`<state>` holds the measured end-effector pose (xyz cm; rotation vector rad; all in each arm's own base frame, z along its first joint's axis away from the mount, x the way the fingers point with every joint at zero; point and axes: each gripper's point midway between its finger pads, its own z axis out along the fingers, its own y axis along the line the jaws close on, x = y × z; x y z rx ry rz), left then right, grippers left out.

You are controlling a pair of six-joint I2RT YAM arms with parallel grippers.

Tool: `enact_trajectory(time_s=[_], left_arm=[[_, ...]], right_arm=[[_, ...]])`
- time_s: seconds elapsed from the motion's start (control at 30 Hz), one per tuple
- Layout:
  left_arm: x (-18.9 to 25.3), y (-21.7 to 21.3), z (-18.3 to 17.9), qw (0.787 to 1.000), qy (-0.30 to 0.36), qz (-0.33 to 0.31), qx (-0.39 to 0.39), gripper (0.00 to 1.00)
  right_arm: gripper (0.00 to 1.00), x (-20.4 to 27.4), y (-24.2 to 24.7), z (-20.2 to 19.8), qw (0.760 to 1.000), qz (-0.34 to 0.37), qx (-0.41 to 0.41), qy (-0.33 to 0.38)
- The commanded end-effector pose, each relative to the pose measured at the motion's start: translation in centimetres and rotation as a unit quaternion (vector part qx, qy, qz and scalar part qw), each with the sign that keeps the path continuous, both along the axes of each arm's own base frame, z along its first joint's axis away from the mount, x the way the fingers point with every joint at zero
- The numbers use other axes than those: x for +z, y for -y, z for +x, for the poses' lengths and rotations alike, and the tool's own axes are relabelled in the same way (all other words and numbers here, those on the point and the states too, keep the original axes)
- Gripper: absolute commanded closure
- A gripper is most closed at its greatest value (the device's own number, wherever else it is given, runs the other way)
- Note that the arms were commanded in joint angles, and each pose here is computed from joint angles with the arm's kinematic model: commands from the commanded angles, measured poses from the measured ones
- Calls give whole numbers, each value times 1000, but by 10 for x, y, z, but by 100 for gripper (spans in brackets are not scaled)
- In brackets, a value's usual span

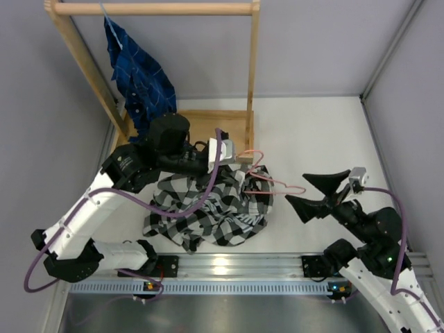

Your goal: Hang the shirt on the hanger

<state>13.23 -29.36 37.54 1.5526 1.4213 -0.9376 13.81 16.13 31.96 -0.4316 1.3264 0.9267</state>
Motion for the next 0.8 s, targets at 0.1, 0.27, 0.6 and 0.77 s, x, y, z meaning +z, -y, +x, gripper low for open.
enact_trajectory(time_s=[0.1,0.27,0.6,0.77], left_arm=[[65,-31,24,972,60,-152,167,100],[68,-39,22,956,33,-210,200,100],[66,-42,20,951,16,-224,212,100],[62,-41,21,951,14,-224,213,100]], right_arm=[[3,-34,1,5,987,65,-14,-146],[23,-28,-31,-3,975,137,94,-150],[41,-13,-79,15,951,159,201,-173],[40,-17,-84,22,953,157,189,-179]])
